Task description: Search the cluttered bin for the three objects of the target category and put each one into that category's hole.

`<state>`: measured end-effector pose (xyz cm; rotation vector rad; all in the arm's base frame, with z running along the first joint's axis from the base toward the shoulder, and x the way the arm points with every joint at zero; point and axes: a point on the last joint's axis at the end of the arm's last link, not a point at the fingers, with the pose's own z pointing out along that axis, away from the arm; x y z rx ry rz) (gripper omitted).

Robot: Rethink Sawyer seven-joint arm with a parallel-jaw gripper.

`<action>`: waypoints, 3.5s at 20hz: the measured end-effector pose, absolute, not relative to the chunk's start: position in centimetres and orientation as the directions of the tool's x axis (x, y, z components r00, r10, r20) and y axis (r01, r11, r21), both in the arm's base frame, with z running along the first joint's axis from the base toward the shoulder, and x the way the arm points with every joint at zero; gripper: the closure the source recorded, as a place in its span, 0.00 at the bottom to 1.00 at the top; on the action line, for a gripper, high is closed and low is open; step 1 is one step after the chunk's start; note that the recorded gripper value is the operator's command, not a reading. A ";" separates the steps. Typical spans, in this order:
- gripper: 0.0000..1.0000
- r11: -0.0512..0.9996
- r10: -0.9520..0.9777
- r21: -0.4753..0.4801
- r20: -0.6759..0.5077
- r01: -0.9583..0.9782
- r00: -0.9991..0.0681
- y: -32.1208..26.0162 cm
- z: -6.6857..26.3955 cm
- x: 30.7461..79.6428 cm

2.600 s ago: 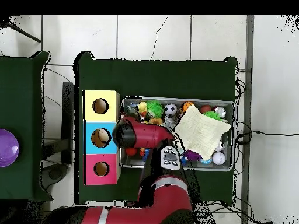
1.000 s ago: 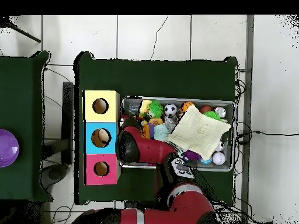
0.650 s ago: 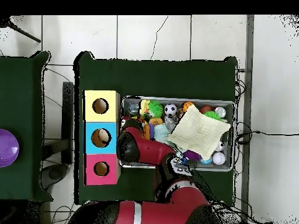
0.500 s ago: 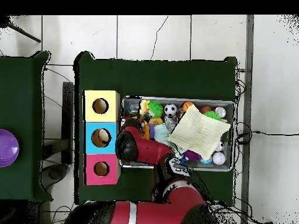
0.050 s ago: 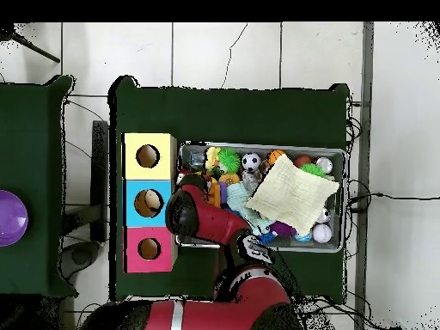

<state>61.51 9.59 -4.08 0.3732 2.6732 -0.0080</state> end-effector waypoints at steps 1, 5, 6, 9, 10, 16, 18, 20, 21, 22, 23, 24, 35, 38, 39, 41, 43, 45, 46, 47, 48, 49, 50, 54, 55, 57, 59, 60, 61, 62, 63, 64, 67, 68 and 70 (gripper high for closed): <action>0.00 0.963 0.261 0.056 -0.424 0.263 -0.867 9.6 -4.1 61.5; 0.00 0.956 0.292 0.086 -0.418 0.282 -0.861 9.6 -3.7 61.7; 0.00 0.952 0.304 0.095 -0.415 0.292 -0.857 9.6 -3.6 61.8; 0.00 0.934 0.357 0.123 -0.413 0.337 -0.838 9.6 -3.5 61.7; 0.00 0.931 0.364 0.126 -0.413 0.343 -0.835 9.6 -3.5 61.7; 0.00 0.887 0.459 0.175 -0.426 0.426 -0.780 9.9 -3.5 61.8; 0.00 0.879 0.474 0.184 -0.429 0.439 -0.769 10.0 -3.6 61.8; 0.00 0.868 0.494 0.196 -0.433 0.457 -0.754 10.1 -3.8 61.8; 0.00 0.866 0.498 0.197 -0.434 0.460 -0.751 10.1 -3.8 61.7; 0.00 0.865 0.500 0.198 -0.435 0.461 -0.749 10.1 -3.9 61.7; 0.00 0.864 0.501 0.199 -0.437 0.464 -0.747 10.1 -4.0 61.7; 0.00 0.864 0.501 0.199 -0.439 0.464 -0.746 10.1 -4.0 61.6; 0.00 0.874 0.479 0.187 -0.489 0.449 -0.729 10.4 -4.5 61.4; 0.00 0.876 0.476 0.184 -0.492 0.447 -0.729 10.4 -4.4 61.3; 0.00 0.876 0.475 0.184 -0.493 0.446 -0.729 10.4 -4.4 61.3; 1.00 0.878 0.472 0.182 -0.493 0.443 -0.731 10.6 -4.5 61.3; 1.00 0.878 0.471 0.182 -0.493 0.443 -0.732 10.6 -4.5 61.3; 1.00 0.879 0.468 0.179 -0.494 0.441 -0.733 10.6 -4.5 61.2; 1.00 0.880 0.467 0.178 -0.494 0.441 -0.733 10.6 -4.5 61.2; 1.00 0.880 0.466 0.177 -0.494 0.440 -0.734 10.7 -4.5 61.2; 1.00 0.881 0.466 0.177 -0.494 0.440 -0.734 10.7 -4.5 61.1; 1.00 0.881 0.465 0.176 -0.495 0.439 -0.734 10.7 -4.5 61.1; 1.00 0.881 0.464 0.175 -0.495 0.439 -0.735 10.7 -4.5 61.1; 1.00 0.884 0.459 0.170 -0.498 0.436 -0.736 10.7 -4.5 61.1; 1.00 0.884 0.457 0.168 -0.499 0.435 -0.736 10.7 -4.5 61.1; 1.00 0.886 0.452 0.157 -0.504 0.436 -0.736 10.7 -4.4 61.0; 1.00 0.887 0.447 0.148 -0.510 0.437 -0.735 10.7 -4.3 61.0; 1.00 0.888 0.444 0.142 -0.513 0.438 -0.734 10.7 -4.2 60.9; 1.00 0.889 0.441 0.138 -0.517 0.437 -0.733 10.7 -4.0 61.0; 1.00 0.891 0.435 0.132 -0.524 0.435 -0.732 10.8 -3.7 61.0; 1.00 0.892 0.431 0.129 -0.529 0.432 -0.731 10.8 -3.5 61.1; 1.00 0.895 0.425 0.127 -0.533 0.428 -0.731 10.9 -3.1 61.2; 1.00 0.900 0.415 0.120 -0.532 0.419 -0.738 11.2 -1.8 61.5; 1.00 0.900 0.415 0.119 -0.525 0.419 -0.743 11.2 -1.5 61.6; 1.00 0.899 0.421 0.114 -0.490 0.423 -0.763 11.1 -0.6 61.6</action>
